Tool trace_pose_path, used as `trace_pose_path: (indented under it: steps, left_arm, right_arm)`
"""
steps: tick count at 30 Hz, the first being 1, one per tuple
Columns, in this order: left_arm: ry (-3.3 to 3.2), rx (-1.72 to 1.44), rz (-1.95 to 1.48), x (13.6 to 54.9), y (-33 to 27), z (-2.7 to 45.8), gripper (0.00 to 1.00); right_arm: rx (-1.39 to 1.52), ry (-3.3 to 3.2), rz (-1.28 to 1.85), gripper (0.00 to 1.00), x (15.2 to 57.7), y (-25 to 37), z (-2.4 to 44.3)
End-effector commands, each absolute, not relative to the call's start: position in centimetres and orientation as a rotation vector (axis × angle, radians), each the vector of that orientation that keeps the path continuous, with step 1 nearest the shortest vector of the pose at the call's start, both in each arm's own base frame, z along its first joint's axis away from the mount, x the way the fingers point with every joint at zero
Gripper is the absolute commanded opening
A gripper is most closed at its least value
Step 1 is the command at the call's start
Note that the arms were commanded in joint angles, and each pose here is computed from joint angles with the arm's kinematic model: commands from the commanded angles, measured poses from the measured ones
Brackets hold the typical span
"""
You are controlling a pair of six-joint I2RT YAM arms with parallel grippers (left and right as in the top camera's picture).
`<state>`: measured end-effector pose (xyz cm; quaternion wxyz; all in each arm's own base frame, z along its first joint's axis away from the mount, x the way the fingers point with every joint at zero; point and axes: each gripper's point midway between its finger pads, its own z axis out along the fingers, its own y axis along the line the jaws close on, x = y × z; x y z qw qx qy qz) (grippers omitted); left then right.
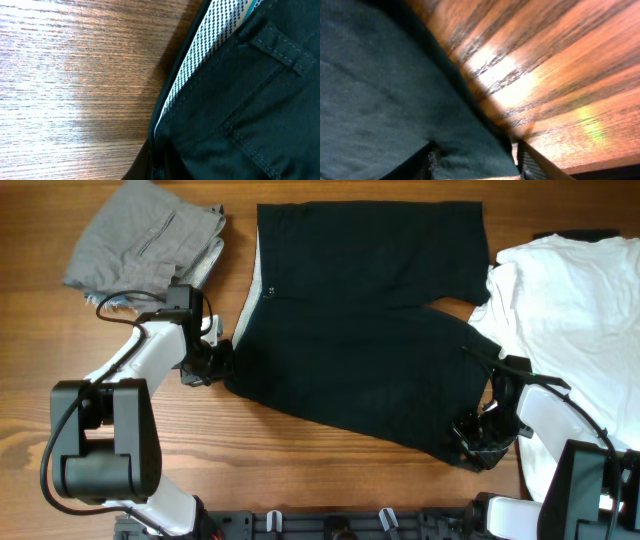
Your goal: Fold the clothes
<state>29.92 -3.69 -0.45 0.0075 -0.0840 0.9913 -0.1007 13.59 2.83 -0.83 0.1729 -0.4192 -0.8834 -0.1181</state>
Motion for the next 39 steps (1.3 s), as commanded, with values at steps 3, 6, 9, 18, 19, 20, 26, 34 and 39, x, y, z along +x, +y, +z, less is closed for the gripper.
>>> trace_pose_path:
  steps: [3, 6, 9, 18, 19, 20, 26, 34, 39]
  left_arm:
    - [3.195, -0.294, -0.269, 27.8, -3.2, -2.1, 0.04]
    - [3.197, -0.351, -0.268, 27.7, -2.9, -0.6, 0.04]
    - [3.178, -0.409, -0.270, 27.3, -1.8, 1.6, 0.04]
    - [2.997, -0.525, -0.269, 25.7, 0.8, 8.8, 0.04]
    - [2.964, -0.515, -0.267, 25.6, 0.8, 9.8, 0.04]
    - [2.938, -0.507, -0.267, 25.4, 0.8, 10.9, 0.04]
    - [2.765, -0.454, -0.258, 24.2, 0.6, 17.1, 0.04]
    - [2.724, -0.437, -0.249, 22.8, 0.5, 18.5, 0.04]
    - [2.768, -0.450, -0.252, 23.1, 0.5, 17.6, 0.04]
  right_arm:
    - [-1.113, -2.549, -0.344, 0.04, 13.5, 2.8, -1.3]
    - [-1.042, -2.592, -0.363, 0.04, 14.8, 2.6, 0.5]
    - [-0.995, -2.660, -0.392, 0.04, 16.6, 2.3, 3.2]
    - [-1.052, -3.017, -0.484, 0.04, 22.8, 0.6, 15.6]
    - [-1.059, -3.050, -0.482, 0.04, 23.1, 0.4, 16.8]
    - [-1.067, -3.092, -0.478, 0.04, 23.4, 0.1, 18.3]
    - [-1.102, -3.230, -0.430, 0.04, 23.3, -0.9, 23.7]
    - [-1.035, -3.490, -0.573, 0.04, 28.5, -1.3, 26.5]
    - [-1.056, -3.537, -0.602, 0.04, 30.9, -1.7, 26.8]
